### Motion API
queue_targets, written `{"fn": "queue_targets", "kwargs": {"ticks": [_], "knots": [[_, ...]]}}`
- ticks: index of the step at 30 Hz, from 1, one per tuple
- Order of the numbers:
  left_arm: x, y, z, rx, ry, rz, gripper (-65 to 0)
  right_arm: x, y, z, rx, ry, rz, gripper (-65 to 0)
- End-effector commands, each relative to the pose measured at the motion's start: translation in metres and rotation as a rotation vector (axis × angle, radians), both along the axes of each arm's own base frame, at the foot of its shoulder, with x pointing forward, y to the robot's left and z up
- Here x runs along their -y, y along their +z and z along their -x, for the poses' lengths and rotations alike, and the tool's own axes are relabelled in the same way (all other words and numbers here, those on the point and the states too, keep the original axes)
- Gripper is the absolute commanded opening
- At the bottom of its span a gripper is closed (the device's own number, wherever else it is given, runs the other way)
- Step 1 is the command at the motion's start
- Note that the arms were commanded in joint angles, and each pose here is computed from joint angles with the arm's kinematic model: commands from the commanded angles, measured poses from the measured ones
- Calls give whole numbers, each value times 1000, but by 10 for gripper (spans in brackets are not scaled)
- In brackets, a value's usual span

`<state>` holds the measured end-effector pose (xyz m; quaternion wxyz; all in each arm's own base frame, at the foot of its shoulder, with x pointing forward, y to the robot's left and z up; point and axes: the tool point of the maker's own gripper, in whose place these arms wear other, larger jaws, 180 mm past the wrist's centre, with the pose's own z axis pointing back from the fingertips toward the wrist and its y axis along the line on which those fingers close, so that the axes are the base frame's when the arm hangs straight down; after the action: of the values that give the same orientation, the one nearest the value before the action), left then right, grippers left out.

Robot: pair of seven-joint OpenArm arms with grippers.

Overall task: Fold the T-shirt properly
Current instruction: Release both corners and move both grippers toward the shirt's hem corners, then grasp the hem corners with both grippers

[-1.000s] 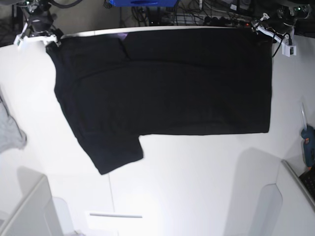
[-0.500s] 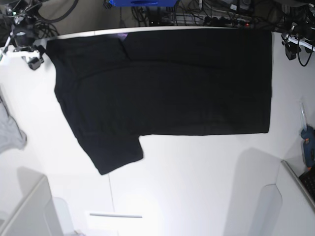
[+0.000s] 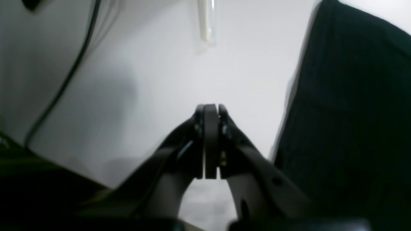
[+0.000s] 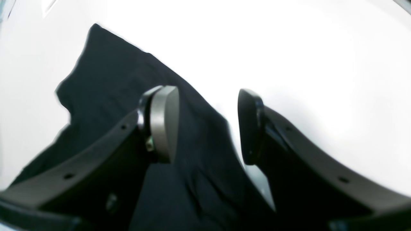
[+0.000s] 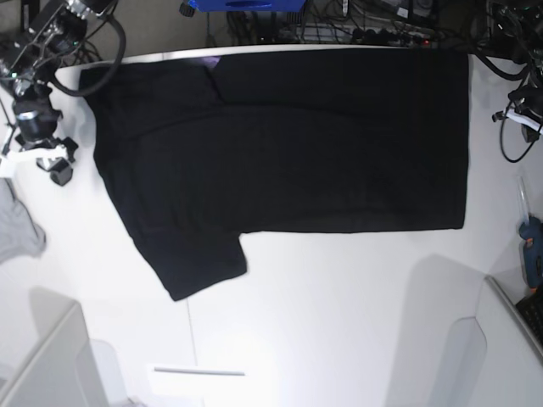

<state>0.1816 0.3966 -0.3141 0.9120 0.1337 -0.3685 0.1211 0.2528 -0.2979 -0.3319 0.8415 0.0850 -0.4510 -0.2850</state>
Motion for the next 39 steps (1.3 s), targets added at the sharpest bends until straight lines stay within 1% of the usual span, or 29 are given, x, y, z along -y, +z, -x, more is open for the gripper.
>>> {"fn": "queue_targets", "kwargs": {"ticks": [1,3,8,11,14,15,17,18,20,22,25,29,33,35,37,39], "knots": [[2,11,-14,23,-43,-38,-650,1,12,-11,42,15,16,-368],[12,8,-28,18,-84,-44,-650,-3,12,-23,51,39,7,-368],[21,14,-57,27,-123,-92,-650,-15,8,-50,47,108,-11,-369],[30,18,-75,34,-157,-121,-650,-21,-7,-69,7,145,-33,-366],[38,15,-91,26,-183,-130,-650,-27,-22,-86,-41,167,-32,-365],[38,12,-94,23,-185,-125,-627,-28,-26,-90,-55,172,-26,-365],[37,5,-100,16,-180,-102,-541,-30,-32,-101,-87,186,-4,-363],[37,3,-104,18,-178,-88,-508,-32,-36,-107,-102,195,-2,-356],[36,-2,-108,10,-171,-72,-464,-38,-43,-119,-128,213,-10,-312],[33,-7,-110,5,-160,-56,-444,-40,-48,-130,-137,215,-22,-287],[28,-9,-114,2,-152,-48,-439,-40,-49,-145,-130,209,-9,-282],[25,-11,-117,0,-146,-36,-438,-52,-50,-162,-132,255,16,-281],[18,-11,-117,-10,-141,-40,-431,-65,-54,-179,-152,308,28,-225],[14,-10,-118,-12,-137,-44,-392,-70,-56,-185,-154,314,23,-216],[12,-12,-118,-18,-133,-37,-323,-70,-57,-191,-147,308,18,-212],[10,-12,-119,-21,-131,-40,-275,-72,-57,-198,-137,312,10,-212]]}}
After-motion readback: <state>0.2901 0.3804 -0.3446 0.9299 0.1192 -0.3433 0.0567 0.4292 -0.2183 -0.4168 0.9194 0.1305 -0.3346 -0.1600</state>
